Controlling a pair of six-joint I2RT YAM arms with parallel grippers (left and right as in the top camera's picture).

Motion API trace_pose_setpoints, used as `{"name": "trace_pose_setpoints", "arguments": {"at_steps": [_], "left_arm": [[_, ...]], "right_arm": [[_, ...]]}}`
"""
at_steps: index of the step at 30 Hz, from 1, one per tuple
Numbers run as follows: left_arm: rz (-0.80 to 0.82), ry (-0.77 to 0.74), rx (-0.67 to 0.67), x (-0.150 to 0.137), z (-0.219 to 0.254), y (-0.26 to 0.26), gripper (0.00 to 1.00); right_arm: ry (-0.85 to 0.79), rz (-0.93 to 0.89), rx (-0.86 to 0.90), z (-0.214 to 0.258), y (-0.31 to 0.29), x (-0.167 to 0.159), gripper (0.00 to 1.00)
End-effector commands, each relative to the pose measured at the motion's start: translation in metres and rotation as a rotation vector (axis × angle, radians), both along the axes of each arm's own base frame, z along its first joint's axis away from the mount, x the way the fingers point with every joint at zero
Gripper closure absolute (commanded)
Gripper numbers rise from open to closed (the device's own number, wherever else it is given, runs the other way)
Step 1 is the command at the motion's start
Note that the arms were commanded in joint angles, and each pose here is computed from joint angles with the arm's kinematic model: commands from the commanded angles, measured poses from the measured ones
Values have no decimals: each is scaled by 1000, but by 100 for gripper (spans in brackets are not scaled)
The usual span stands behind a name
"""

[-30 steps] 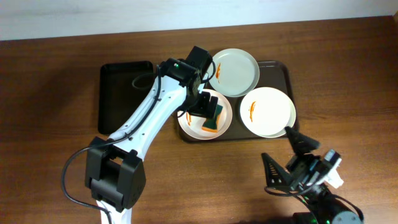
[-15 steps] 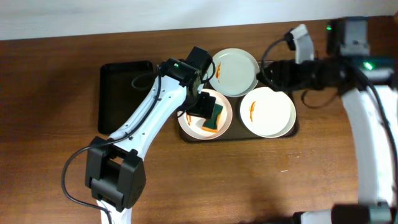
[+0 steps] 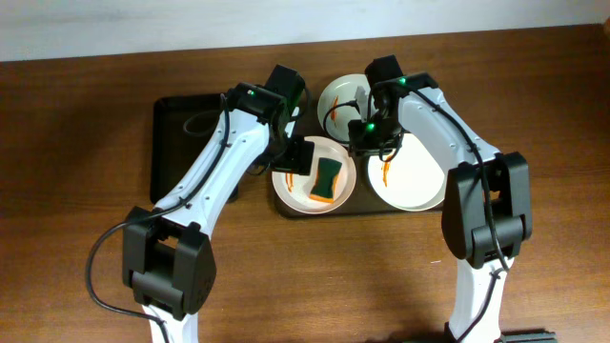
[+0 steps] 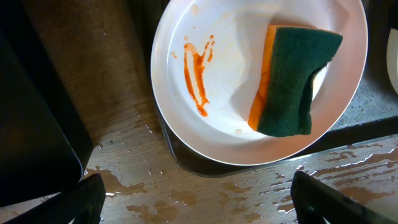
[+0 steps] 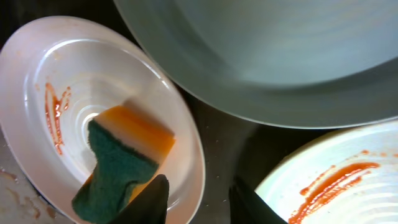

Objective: Clean dirty plates on tray and stack at the side
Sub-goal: 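Grasp the rim of the front-left plate with the right gripper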

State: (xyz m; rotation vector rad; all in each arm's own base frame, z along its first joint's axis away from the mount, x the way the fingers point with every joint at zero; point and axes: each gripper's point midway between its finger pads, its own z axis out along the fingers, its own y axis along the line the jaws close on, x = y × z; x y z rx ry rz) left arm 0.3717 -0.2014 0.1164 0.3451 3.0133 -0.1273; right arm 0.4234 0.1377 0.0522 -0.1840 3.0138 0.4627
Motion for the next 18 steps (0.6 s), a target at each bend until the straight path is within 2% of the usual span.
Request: {"name": "trace_pose_setpoints", "arguments": {"at_steps": [1, 5, 10, 15, 16, 18], "left_arm": [[-1, 4, 6, 1, -3, 0, 5], [-1, 7, 8, 0, -3, 0, 1], [-2, 7, 7, 0, -3, 0, 0], [-2, 19, 14, -3, -7, 2, 1], [-4, 29, 9, -5, -10, 1, 9], [-29, 52, -79, -11, -9, -20, 8]], "right_arm": [[16, -11, -40, -14, -5, -4, 69], [7, -4, -30, -31, -2, -8, 70], [-50, 31, -17, -30, 18, 0, 71], [-74, -16, -48, -31, 13, 8, 71], [-70, -14, -50, -34, 13, 6, 71], [-60, -15, -52, -48, 12, -1, 71]]}}
